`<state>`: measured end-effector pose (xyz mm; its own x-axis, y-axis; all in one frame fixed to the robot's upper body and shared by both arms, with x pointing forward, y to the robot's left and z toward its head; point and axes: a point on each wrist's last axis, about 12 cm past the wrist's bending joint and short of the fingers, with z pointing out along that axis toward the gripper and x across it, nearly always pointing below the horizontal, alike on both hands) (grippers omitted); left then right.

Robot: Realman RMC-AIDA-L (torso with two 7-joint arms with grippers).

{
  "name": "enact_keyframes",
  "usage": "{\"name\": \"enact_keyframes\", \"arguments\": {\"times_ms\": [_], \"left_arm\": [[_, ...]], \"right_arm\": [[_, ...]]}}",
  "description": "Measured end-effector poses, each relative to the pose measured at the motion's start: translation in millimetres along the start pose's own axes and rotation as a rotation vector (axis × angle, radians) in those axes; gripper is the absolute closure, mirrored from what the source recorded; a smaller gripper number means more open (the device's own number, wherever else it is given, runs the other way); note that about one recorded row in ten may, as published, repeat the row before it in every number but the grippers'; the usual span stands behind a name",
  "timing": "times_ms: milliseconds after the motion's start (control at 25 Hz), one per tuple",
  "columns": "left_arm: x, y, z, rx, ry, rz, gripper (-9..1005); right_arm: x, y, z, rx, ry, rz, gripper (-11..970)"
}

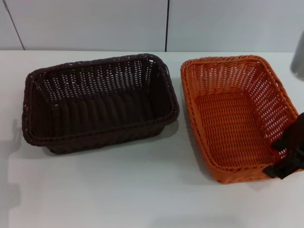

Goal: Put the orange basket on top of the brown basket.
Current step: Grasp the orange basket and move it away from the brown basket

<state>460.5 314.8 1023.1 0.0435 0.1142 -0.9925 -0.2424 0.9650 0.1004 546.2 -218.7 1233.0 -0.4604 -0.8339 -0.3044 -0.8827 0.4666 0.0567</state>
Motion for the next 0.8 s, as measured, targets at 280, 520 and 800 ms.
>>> {"name": "enact_keyframes", "arguments": {"times_ms": [280, 520, 800], "left_arm": [[-1, -2.2, 1, 0.005, -0.002, -0.005, 212], [0, -2.3, 1, 0.008, 0.0, -0.004, 211], [-1, -1.3, 2, 0.01, -0.003, 0.0, 211]], "right_arm": [[-14, 1.8, 22, 0.001, 0.048, -0.054, 289], [-20, -2.4, 45, -0.021, 0.084, -0.057, 291], [-24, -3.4, 69, -0.035, 0.11, -0.063, 293]]}}
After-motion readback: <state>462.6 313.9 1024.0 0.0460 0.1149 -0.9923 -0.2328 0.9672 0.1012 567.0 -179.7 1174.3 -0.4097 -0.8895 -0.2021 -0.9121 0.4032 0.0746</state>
